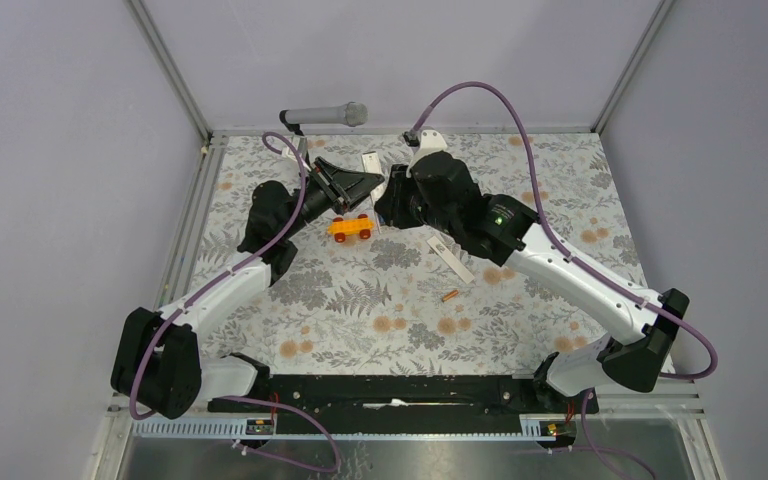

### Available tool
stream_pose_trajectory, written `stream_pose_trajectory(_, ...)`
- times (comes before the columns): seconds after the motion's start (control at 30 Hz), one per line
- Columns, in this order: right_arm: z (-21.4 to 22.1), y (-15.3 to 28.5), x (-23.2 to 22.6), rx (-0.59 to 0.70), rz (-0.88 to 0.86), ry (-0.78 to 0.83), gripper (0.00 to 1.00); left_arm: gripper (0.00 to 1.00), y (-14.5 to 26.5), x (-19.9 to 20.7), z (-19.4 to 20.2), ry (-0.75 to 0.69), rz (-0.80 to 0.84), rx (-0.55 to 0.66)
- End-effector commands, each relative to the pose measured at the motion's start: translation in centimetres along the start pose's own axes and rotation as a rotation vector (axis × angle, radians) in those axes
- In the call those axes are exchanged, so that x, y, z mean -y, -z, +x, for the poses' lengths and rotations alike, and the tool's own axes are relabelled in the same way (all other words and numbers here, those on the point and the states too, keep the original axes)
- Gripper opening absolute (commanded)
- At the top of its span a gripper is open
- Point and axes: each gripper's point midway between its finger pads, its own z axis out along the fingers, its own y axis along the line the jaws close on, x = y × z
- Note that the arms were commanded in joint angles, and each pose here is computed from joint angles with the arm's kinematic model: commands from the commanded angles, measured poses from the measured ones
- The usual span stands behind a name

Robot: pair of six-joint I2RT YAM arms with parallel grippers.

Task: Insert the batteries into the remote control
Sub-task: Load the battery into the remote control.

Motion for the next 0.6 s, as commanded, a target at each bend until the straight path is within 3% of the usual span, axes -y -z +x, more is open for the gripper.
stream_pose_trajectory(0.0,-0.5,0.1,-0.1,0.011,0.006,0.009,0.31,0.0,0.1,3.5,-0.8,-0.032,0.115,0.032)
stream_pose_trajectory(0.3,-2.0,1.0,-2.0,0.028,-0.071,0.001,0.39,0.0,0.1,3.2,-0.7,-0.028,0.111,0.03)
stream_pose_trajectory(0.57,-1.7,0.8,-1.8,0.016,-0.06,-0.006,0.41,0.0,0.1,3.0,-0.6,-0.035,0.107,0.026)
